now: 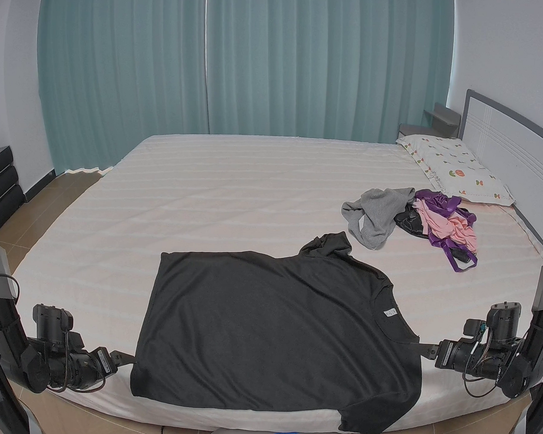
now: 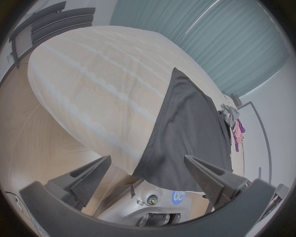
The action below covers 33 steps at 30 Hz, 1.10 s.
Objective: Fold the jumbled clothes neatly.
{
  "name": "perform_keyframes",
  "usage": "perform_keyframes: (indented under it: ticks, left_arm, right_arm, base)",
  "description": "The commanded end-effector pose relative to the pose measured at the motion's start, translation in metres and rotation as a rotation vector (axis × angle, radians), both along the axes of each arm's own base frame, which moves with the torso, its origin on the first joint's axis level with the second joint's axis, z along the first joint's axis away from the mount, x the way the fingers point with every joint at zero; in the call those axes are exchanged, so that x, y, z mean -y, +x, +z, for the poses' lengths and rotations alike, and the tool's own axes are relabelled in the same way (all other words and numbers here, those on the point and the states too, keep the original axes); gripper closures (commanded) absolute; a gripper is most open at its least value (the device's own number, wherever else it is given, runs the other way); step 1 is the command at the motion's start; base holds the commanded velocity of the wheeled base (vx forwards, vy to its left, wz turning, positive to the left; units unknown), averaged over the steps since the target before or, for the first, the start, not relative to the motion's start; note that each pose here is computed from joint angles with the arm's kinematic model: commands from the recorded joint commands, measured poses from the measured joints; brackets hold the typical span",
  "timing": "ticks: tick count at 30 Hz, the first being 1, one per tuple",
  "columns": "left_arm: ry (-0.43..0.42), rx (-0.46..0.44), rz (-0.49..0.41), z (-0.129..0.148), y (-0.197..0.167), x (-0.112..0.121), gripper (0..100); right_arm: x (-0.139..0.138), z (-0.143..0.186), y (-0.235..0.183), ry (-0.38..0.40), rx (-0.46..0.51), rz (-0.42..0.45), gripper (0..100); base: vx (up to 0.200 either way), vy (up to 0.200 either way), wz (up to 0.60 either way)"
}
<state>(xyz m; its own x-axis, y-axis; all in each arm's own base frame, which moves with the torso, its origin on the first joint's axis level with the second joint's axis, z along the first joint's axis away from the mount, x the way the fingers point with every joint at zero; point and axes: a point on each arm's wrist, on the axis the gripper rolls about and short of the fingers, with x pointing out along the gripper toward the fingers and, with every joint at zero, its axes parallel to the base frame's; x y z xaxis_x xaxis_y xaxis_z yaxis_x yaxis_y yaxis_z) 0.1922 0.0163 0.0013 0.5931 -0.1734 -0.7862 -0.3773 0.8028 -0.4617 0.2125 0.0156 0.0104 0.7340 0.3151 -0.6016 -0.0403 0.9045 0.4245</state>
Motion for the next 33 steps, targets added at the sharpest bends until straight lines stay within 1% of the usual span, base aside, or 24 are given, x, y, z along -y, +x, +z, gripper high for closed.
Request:
perform_keyframes:
  ticks: [1, 4, 9, 12, 16, 19, 20, 23, 25, 27, 28, 30, 31, 33]
  left_arm:
    - [0.0, 0.0, 0.001, 0.0, 0.0, 0.0, 0]
    - [0.0, 0.008, 0.001, 0.001, 0.0, 0.0, 0]
    - [-0.003, 0.015, 0.002, 0.002, 0.002, 0.001, 0]
    - [-0.015, 0.016, 0.013, 0.003, 0.003, 0.002, 0]
    - [-0.049, 0.05, 0.02, 0.011, 0.005, 0.013, 0]
    - [-0.05, 0.056, 0.012, 0.013, 0.006, 0.014, 0]
    - [-0.05, 0.06, 0.003, 0.013, 0.007, 0.016, 0]
    - [-0.053, 0.065, -0.007, 0.013, 0.011, 0.019, 0]
    - [-0.057, 0.068, -0.007, 0.013, 0.012, 0.02, 0]
    - [-0.086, 0.089, 0.019, 0.017, 0.02, 0.022, 0]
    - [-0.086, 0.089, 0.019, 0.017, 0.02, 0.022, 0]
    - [-0.129, 0.117, 0.056, 0.022, 0.034, 0.024, 0]
    - [-0.129, 0.117, 0.056, 0.022, 0.034, 0.024, 0]
    - [-0.145, 0.129, 0.038, 0.025, 0.048, 0.032, 0]
  right_arm:
    - [-0.001, 0.0, 0.002, 0.001, 0.005, 0.004, 0]
    - [-0.001, 0.001, 0.006, 0.005, 0.019, 0.0, 0]
    - [-0.002, 0.003, 0.014, 0.042, 0.029, -0.025, 0]
    - [-0.003, 0.003, 0.02, 0.055, 0.044, -0.032, 0]
    - [-0.007, 0.004, 0.038, 0.089, 0.071, -0.046, 0]
    - [-0.009, 0.001, 0.047, 0.089, 0.082, -0.044, 0]
    - [-0.011, 0.001, 0.057, 0.09, 0.101, -0.038, 0]
    - [-0.015, 0.0, 0.077, 0.091, 0.121, -0.031, 0]
    - [-0.017, 0.0, 0.085, 0.085, 0.113, -0.03, 0]
    - [-0.023, 0.0, 0.11, 0.055, 0.098, -0.053, 0]
    - [-0.023, 0.0, 0.11, 0.055, 0.098, -0.053, 0]
    - [-0.027, -0.005, 0.137, 0.015, 0.096, -0.066, 0]
    - [-0.027, -0.005, 0.137, 0.015, 0.096, -0.066, 0]
    - [-0.031, -0.009, 0.159, -0.057, 0.112, -0.054, 0]
  base:
    - [0.0, 0.0, 0.0]
    - [0.0, 0.0, 0.0]
    - [0.0, 0.0, 0.0]
    - [0.2, 0.0, 0.0]
    - [0.0, 0.0, 0.0]
    - [0.0, 0.0, 0.0]
    - [0.0, 0.0, 0.0]
    - [0.0, 0.0, 0.0]
    - [0.0, 0.0, 0.0]
    - [0.0, 0.0, 0.0]
    - [0.0, 0.0, 0.0]
    - [0.0, 0.0, 0.0]
    - [0.0, 0.0, 0.0]
    - [0.0, 0.0, 0.0]
